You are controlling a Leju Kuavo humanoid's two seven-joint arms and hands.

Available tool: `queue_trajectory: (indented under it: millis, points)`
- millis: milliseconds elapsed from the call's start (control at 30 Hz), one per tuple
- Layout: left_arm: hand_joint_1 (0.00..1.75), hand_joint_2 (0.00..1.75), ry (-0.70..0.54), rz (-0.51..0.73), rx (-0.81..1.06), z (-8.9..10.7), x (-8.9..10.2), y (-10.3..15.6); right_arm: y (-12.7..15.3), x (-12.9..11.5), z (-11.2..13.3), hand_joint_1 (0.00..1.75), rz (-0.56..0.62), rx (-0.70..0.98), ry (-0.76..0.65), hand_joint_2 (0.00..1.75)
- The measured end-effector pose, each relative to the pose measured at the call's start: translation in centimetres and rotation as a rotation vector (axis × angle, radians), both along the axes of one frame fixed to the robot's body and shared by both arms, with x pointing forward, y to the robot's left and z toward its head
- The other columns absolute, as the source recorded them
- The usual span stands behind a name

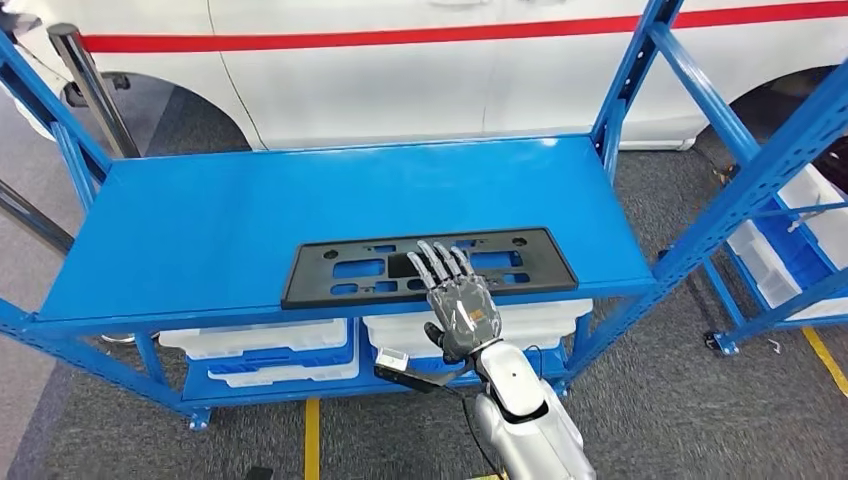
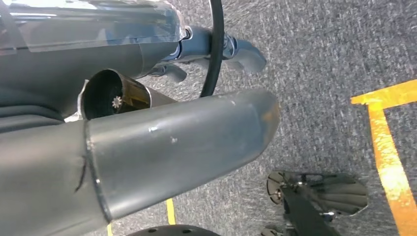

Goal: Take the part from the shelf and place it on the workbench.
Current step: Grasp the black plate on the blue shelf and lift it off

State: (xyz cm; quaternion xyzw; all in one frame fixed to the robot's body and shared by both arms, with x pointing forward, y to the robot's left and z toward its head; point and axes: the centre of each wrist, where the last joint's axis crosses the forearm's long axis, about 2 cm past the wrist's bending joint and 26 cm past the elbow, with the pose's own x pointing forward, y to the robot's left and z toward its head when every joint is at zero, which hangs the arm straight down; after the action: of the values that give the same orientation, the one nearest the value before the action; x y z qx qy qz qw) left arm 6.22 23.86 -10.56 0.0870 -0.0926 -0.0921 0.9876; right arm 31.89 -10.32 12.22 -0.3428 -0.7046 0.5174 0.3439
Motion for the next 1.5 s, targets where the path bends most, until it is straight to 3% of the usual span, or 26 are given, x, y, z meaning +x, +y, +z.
queue_trajectory:
  millis: [567, 900, 1433, 1467, 1500]
  points:
    - [0.0, 0.0, 0.0, 0.003, -0.003, 0.0, 0.1, -0.1, 0.2, -0.2, -0.2, 0.0, 0.008, -0.003, 0.005, 1.75]
    - [0.0, 0.0, -0.001, -0.008, -0.004, 0.0, -0.1, -0.1, 1.5, -1.1, -1.3, 0.0, 0.111, -0.038, 0.043, 1.75]
    - [0.0, 0.0, -0.037, 0.0, -0.022, 0.0, 0.1, -0.1, 1.7, -1.3, -2.0, 0.0, 0.135, -0.048, 0.067, 1.75]
    - [0.0, 0.0, -0.037, 0.002, -0.022, 0.0, 0.1, -0.1, 1.7, -1.3, -2.0, 0.09, 0.135, -0.049, 0.067, 1.75]
    - [0.0, 0.0, -0.037, 0.004, -0.022, 0.0, 0.1, 0.0, 1.7, -1.3, -2.0, 0.35, 0.136, -0.049, 0.067, 1.75]
